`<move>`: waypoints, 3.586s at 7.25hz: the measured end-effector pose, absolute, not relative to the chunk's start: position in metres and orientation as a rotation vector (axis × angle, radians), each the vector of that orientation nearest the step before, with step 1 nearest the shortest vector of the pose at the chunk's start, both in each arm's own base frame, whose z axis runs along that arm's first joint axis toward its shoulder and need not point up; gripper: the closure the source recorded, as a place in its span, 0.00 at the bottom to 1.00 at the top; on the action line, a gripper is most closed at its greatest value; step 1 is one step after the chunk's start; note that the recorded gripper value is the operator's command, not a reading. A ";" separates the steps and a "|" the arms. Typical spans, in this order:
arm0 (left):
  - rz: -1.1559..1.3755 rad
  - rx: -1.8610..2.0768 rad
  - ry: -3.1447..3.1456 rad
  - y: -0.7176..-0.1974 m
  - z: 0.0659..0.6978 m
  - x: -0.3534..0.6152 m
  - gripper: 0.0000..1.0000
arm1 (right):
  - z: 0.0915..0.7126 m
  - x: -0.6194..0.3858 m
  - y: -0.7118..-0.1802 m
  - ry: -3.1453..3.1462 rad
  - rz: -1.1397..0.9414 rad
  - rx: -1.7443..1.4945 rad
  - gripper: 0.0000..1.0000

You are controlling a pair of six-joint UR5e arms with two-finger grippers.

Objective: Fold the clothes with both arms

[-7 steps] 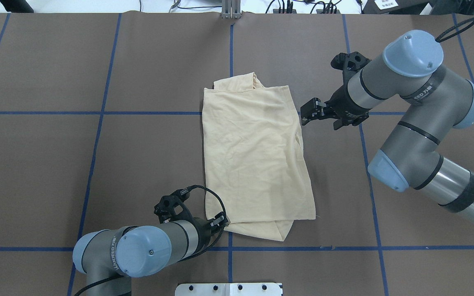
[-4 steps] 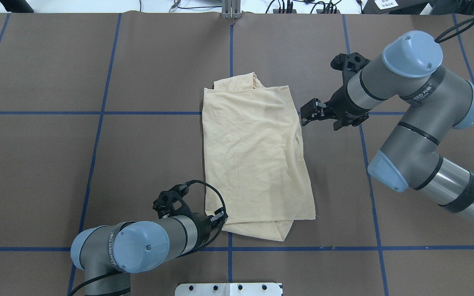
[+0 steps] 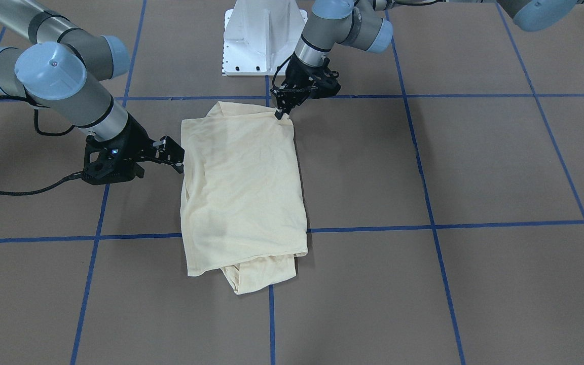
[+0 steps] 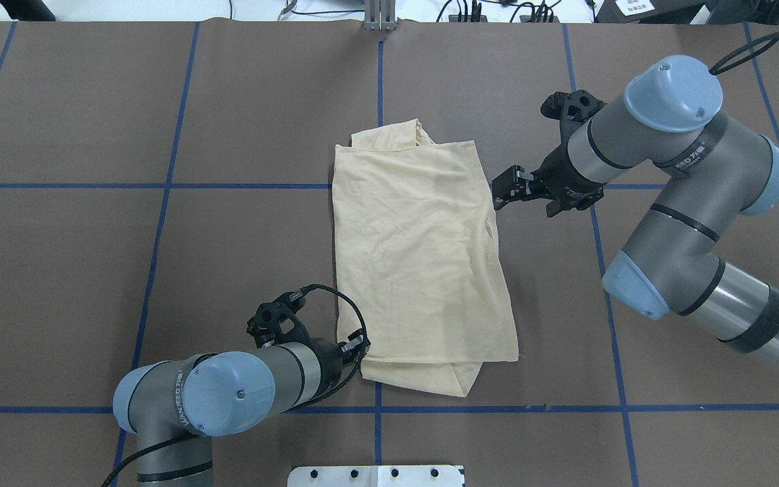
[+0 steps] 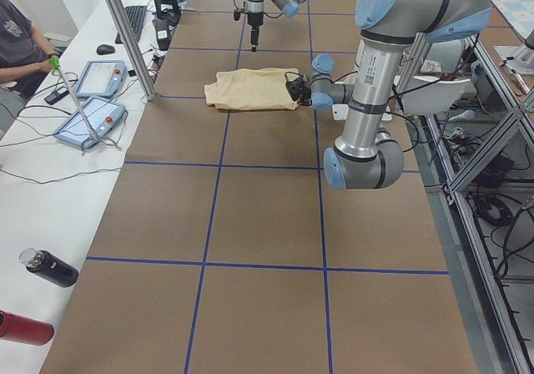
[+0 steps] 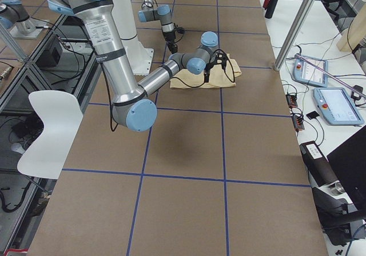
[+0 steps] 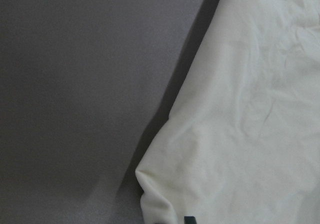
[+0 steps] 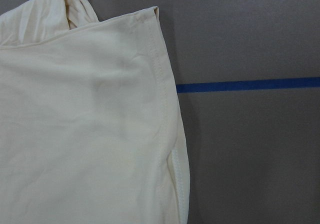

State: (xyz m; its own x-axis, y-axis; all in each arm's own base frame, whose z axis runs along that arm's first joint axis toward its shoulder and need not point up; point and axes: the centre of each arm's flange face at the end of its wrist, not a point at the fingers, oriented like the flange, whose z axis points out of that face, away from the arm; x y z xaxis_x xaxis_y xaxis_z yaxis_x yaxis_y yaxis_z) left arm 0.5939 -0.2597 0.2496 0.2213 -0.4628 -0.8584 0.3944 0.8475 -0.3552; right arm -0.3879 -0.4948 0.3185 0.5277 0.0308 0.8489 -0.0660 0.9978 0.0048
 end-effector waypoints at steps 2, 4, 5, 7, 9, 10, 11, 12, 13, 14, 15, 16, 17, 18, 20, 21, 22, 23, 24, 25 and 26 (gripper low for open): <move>-0.597 -0.062 1.200 -0.262 0.251 0.594 0.33 | 0.320 -0.390 -0.494 -1.011 0.057 0.036 0.00; -0.598 -0.062 1.187 -0.262 0.248 0.594 0.33 | 0.321 -0.391 -0.495 -1.008 0.058 0.034 0.00; -0.597 -0.062 1.188 -0.262 0.245 0.594 0.33 | 0.322 -0.391 -0.494 -1.007 0.057 0.033 0.00; -0.596 -0.062 1.173 -0.260 0.231 0.583 0.33 | 0.322 -0.392 -0.494 -1.006 0.056 0.032 0.00; -0.596 -0.060 1.149 -0.256 0.220 0.569 0.33 | 0.324 -0.395 -0.493 -1.003 0.054 0.029 0.00; -0.594 -0.060 1.139 -0.255 0.221 0.570 0.33 | 0.325 -0.396 -0.493 -1.002 0.055 0.028 0.00; -0.593 -0.059 1.129 -0.255 0.224 0.574 0.33 | 0.326 -0.396 -0.493 -1.001 0.054 0.028 0.00; -0.593 -0.057 1.117 -0.256 0.229 0.579 0.33 | 0.326 -0.396 -0.493 -1.000 0.054 0.027 0.00; -0.592 -0.056 1.108 -0.256 0.234 0.583 0.33 | 0.326 -0.397 -0.493 -1.000 0.054 0.026 0.00; -0.591 -0.056 1.102 -0.256 0.237 0.586 0.33 | 0.326 -0.397 -0.493 -1.000 0.054 0.026 0.00; -0.591 -0.056 1.094 -0.256 0.240 0.588 0.33 | 0.327 -0.397 -0.494 -0.999 0.055 0.026 0.00; -0.591 -0.057 1.088 -0.256 0.243 0.591 0.32 | 0.327 -0.397 -0.494 -0.999 0.054 0.026 0.00; -0.592 -0.057 1.084 -0.256 0.243 0.595 0.32 | 0.327 -0.397 -0.494 -0.999 0.054 0.026 0.00; -0.594 -0.058 1.082 -0.257 0.241 0.602 0.32 | 0.327 -0.397 -0.494 -0.998 0.054 0.026 0.00; -0.597 -0.059 1.074 -0.259 0.240 0.611 0.32 | 0.329 -0.396 -0.493 -0.997 0.055 0.025 0.00; -0.597 -0.058 1.070 -0.259 0.242 0.613 0.34 | 0.329 -0.396 -0.493 -0.996 0.055 0.024 0.00; -0.596 -0.058 1.069 -0.260 0.242 0.613 0.57 | 0.329 -0.396 -0.493 -0.996 0.055 0.024 0.00; -0.597 -0.058 1.070 -0.260 0.241 0.613 0.86 | 0.329 -0.396 -0.493 -0.997 0.054 0.024 0.00; -0.600 -0.060 1.076 -0.260 0.238 0.611 1.00 | 0.329 -0.396 -0.493 -0.997 0.054 0.024 0.00; -0.602 -0.062 1.080 -0.260 0.236 0.609 1.00 | 0.329 -0.396 -0.493 -0.998 0.054 0.024 0.00; -0.605 -0.063 1.082 -0.260 0.234 0.608 1.00 | 0.329 -0.396 -0.493 -0.997 0.054 0.024 0.00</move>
State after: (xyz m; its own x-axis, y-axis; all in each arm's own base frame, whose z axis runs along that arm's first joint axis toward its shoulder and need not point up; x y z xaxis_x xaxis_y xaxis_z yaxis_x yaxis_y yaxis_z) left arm 0.6081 -0.2604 0.2344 0.3254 -0.4908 -0.8082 0.4310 0.8378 -0.3352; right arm -0.3961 -0.4930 0.3289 0.5415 0.0349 0.8399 -0.0565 0.9984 -0.0050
